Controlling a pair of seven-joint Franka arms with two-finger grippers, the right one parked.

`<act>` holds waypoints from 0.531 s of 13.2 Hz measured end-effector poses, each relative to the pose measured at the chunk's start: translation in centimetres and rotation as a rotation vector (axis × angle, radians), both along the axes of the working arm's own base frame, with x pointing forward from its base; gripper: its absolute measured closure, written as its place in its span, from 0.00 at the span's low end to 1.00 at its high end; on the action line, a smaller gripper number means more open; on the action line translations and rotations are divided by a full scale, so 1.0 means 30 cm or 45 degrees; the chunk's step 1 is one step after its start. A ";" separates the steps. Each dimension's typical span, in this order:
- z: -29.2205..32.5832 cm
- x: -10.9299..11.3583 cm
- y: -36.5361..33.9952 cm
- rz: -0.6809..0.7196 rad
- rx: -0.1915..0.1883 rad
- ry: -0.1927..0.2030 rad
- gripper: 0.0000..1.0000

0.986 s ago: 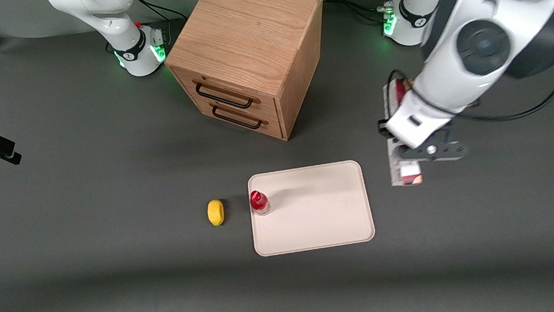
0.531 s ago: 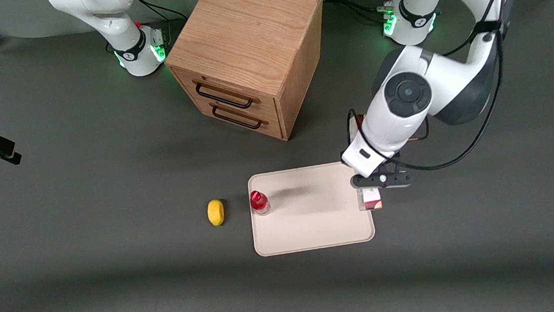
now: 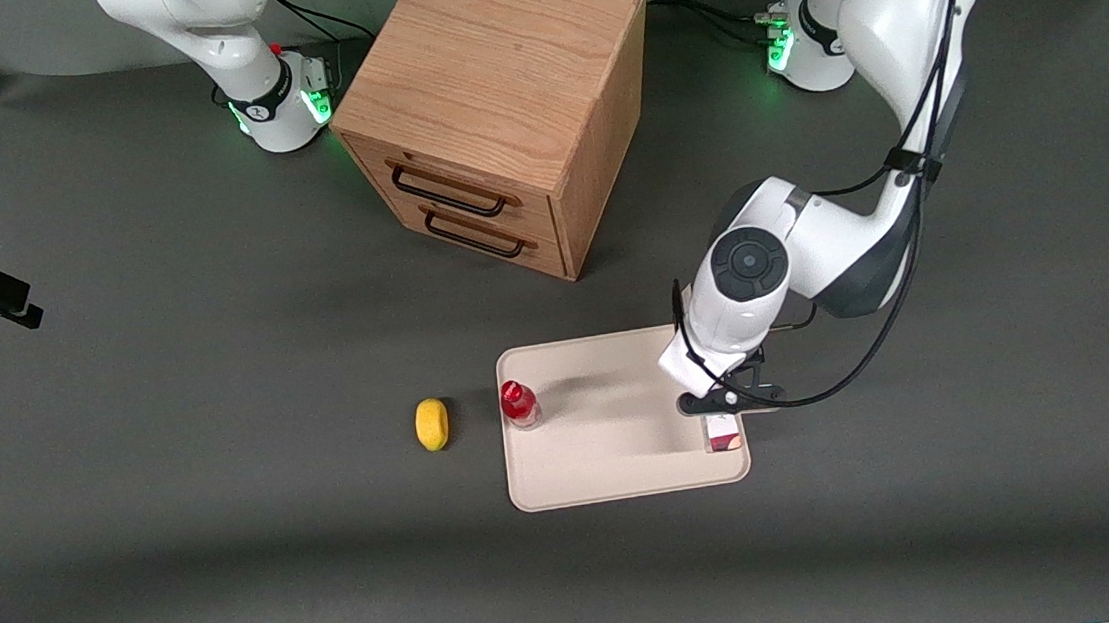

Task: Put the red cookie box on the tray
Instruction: 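Carry the box over the white tray and lower it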

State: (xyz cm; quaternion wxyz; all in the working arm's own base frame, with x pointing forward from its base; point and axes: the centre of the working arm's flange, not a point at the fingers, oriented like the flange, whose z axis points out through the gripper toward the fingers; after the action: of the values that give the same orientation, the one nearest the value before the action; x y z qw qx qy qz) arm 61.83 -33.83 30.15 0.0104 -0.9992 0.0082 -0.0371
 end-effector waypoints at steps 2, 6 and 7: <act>-0.089 0.002 -0.015 0.005 -0.004 -0.036 0.90; -0.216 0.009 -0.032 -0.016 -0.041 -0.067 0.90; -0.228 0.008 -0.031 -0.020 -0.037 -0.067 0.90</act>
State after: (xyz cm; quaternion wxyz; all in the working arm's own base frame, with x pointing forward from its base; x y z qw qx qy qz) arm 62.07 -34.77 23.32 -0.0042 -0.9979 0.0152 -0.0634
